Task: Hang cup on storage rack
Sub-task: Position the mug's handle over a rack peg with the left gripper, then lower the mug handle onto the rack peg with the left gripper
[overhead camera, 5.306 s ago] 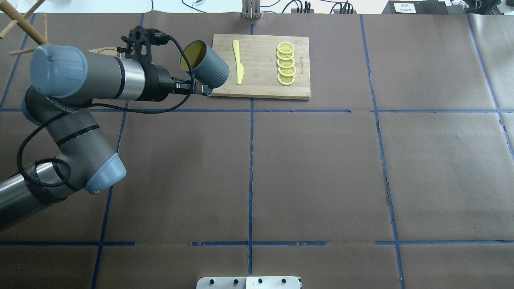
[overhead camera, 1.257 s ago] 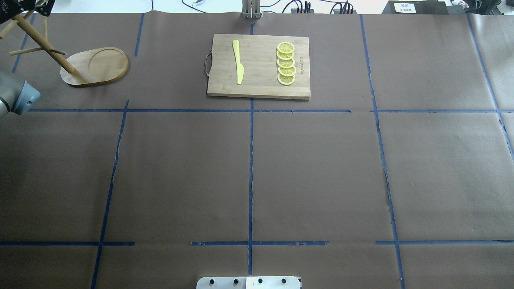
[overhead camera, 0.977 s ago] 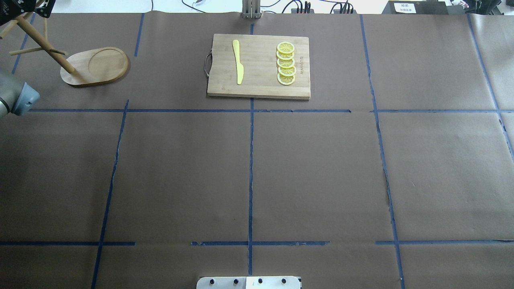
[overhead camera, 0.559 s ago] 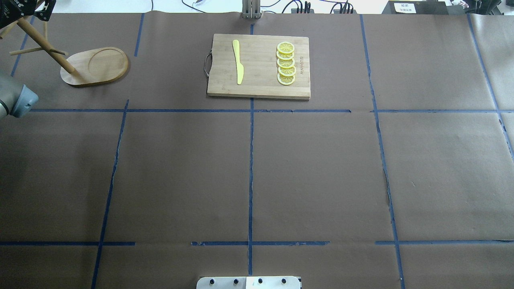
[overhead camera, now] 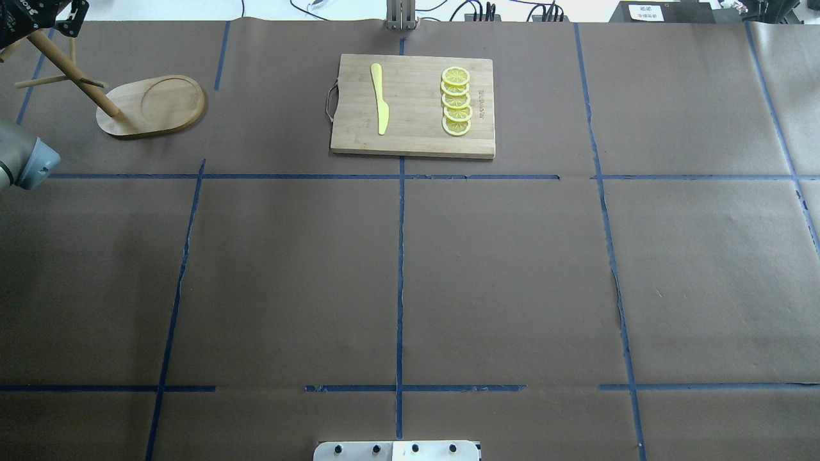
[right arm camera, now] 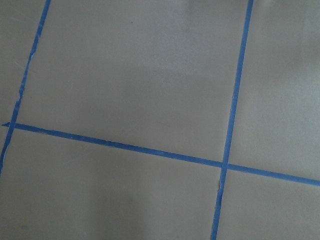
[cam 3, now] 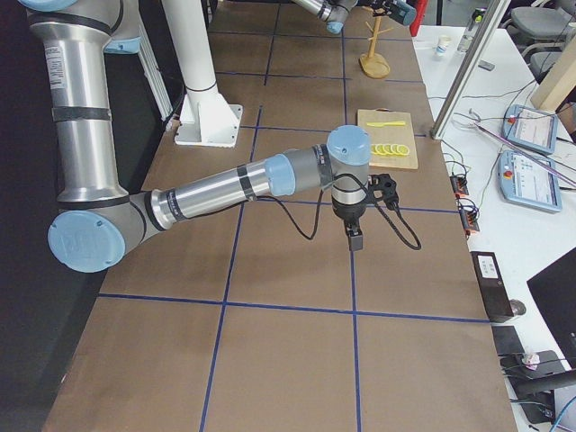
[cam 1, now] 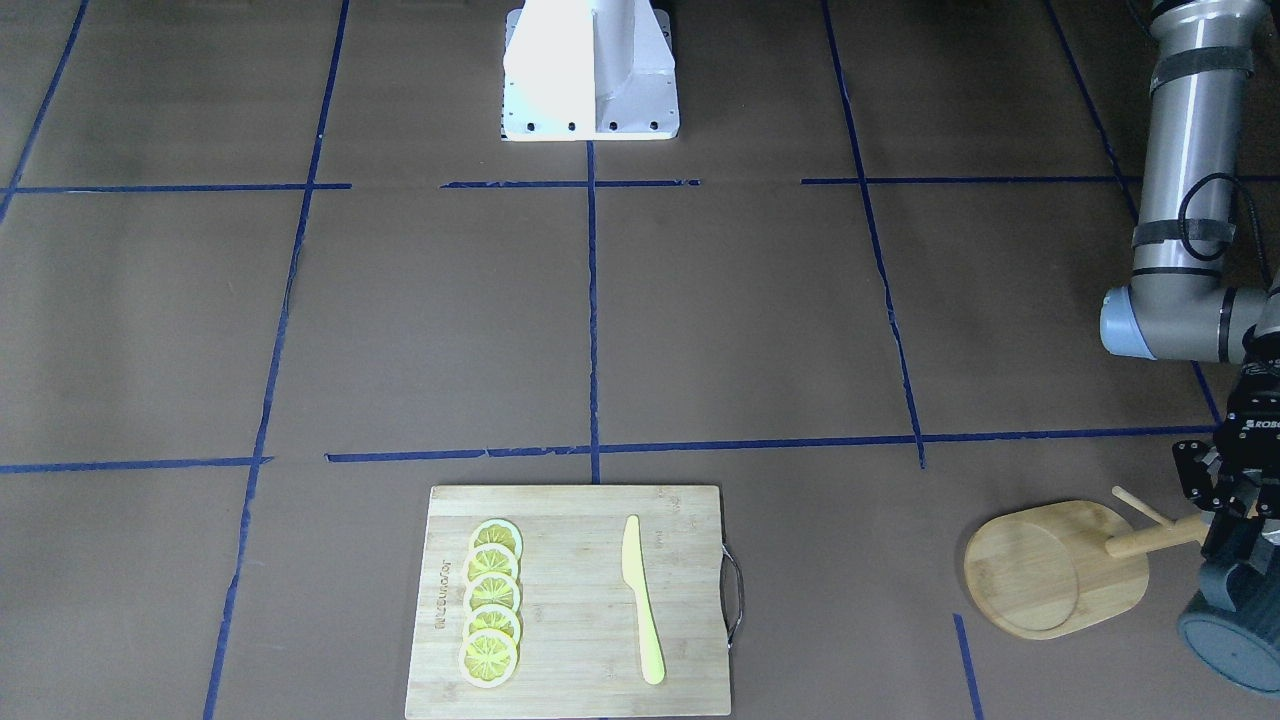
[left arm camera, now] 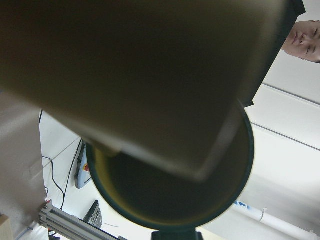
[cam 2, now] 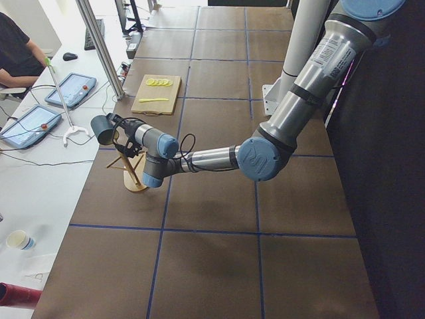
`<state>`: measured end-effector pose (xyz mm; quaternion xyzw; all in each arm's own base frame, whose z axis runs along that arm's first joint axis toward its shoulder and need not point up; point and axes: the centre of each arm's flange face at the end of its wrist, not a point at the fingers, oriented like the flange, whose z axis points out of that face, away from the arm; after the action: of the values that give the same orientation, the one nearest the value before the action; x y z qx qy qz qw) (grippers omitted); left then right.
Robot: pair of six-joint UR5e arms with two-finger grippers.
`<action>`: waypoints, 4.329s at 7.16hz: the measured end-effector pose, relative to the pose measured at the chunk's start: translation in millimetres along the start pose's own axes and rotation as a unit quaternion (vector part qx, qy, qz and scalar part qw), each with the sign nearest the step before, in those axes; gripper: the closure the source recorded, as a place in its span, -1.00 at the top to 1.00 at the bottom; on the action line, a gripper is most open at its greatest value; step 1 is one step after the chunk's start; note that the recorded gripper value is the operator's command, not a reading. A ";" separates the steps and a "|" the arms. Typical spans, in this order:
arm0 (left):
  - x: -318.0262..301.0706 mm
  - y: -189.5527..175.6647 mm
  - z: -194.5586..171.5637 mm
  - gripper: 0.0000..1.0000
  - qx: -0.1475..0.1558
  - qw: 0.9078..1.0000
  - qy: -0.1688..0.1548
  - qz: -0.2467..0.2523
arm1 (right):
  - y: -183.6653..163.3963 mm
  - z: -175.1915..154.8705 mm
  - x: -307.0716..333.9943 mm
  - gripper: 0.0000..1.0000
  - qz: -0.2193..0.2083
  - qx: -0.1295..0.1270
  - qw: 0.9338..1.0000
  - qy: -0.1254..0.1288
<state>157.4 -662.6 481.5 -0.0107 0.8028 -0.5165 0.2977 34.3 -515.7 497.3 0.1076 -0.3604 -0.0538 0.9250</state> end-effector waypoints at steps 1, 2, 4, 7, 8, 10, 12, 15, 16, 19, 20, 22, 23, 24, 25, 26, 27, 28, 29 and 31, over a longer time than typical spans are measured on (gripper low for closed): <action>-1.2 0.2 0.2 -1.00 0.000 1.000 -0.001 0.000 | 0.4 0.3 0.3 1.00 0.000 0.000 1.000 0.000; -2.8 0.1 -0.1 -1.00 0.000 1.000 -0.002 -0.001 | 0.6 0.2 0.2 1.00 0.000 0.000 1.000 0.000; -7.6 -1.6 -2.4 -1.00 0.001 1.000 -0.006 -0.002 | 0.7 0.0 0.1 1.00 0.000 0.000 1.000 0.000; -12.0 -4.5 -8.1 -1.00 0.002 1.000 -0.009 -0.003 | 1.0 0.3 0.1 1.00 0.000 -0.001 1.000 0.000; -12.7 -5.0 -10.5 -1.00 0.002 1.000 -0.010 -0.004 | 1.2 0.5 0.1 1.00 0.000 -0.001 1.000 0.000; -17.2 -10.3 -23.1 -1.00 0.001 1.000 -0.010 -0.005 | 1.4 0.5 0.3 1.00 0.000 -0.001 1.000 0.000; -22.6 -14.8 -38.2 -0.99 -0.006 1.000 -0.007 -0.004 | 2.2 1.1 1.1 1.00 0.002 -0.002 1.000 0.000; -29.8 -14.3 -43.4 -0.99 -0.011 1.000 -0.009 -0.004 | 4.0 3.1 3.0 1.00 0.004 -0.004 1.000 0.000; -33.3 -12.9 -43.2 -0.99 -0.013 1.000 -0.010 -0.004 | 4.2 3.6 3.4 1.00 0.004 -0.005 1.000 0.000; -47.1 -9.4 -46.2 -0.99 -0.023 1.000 -0.015 -0.006 | 4.5 4.4 4.2 1.00 0.005 -0.006 1.000 0.000; -50.8 -11.7 -52.5 -0.99 -0.025 1.000 -0.016 -0.006 | 4.4 4.4 4.0 1.00 0.005 -0.006 1.000 0.000; -54.8 -14.2 -60.6 -0.99 -0.029 0.999 -0.016 -0.007 | 3.9 4.1 3.7 1.00 0.004 -0.005 1.000 0.000; -55.5 -14.6 -62.0 -0.99 -0.030 0.999 -0.016 -0.007 | 3.9 4.0 3.7 1.00 0.004 -0.005 1.000 0.000; -56.1 -15.5 -63.6 -0.96 -0.029 0.999 -0.016 -0.007 | 4.2 4.1 3.8 1.00 0.005 -0.005 1.000 0.000; -56.7 -16.4 -64.5 -0.94 -0.028 0.999 -0.017 -0.007 | 4.4 4.3 4.0 1.00 0.005 -0.005 1.000 0.000; -57.2 -17.3 -65.0 -0.92 -0.026 0.999 -0.017 -0.008 | 4.4 4.6 4.1 1.00 0.005 -0.006 1.000 0.000; -57.8 -18.3 -65.5 -0.91 -0.025 0.999 -0.018 -0.008 | 4.1 4.5 3.9 1.00 0.005 -0.006 1.000 0.000; -58.1 -18.9 -65.7 -0.91 -0.025 0.999 -0.018 -0.009 | 3.4 4.1 3.4 1.00 0.004 -0.005 1.000 0.000; -58.2 -19.1 -65.7 -0.91 -0.024 0.999 -0.019 -0.009 | 2.6 3.8 2.8 1.00 0.003 -0.005 1.000 0.000; -58.4 -19.2 -65.8 -0.90 -0.024 0.999 -0.019 -0.011 | 2.1 3.6 2.3 1.00 0.003 -0.004 1.000 0.000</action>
<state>167.6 -598.4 543.9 -0.0366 0.8091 -0.5000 0.3068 33.7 -514.7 501.9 0.1026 -0.3604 -0.0526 0.9256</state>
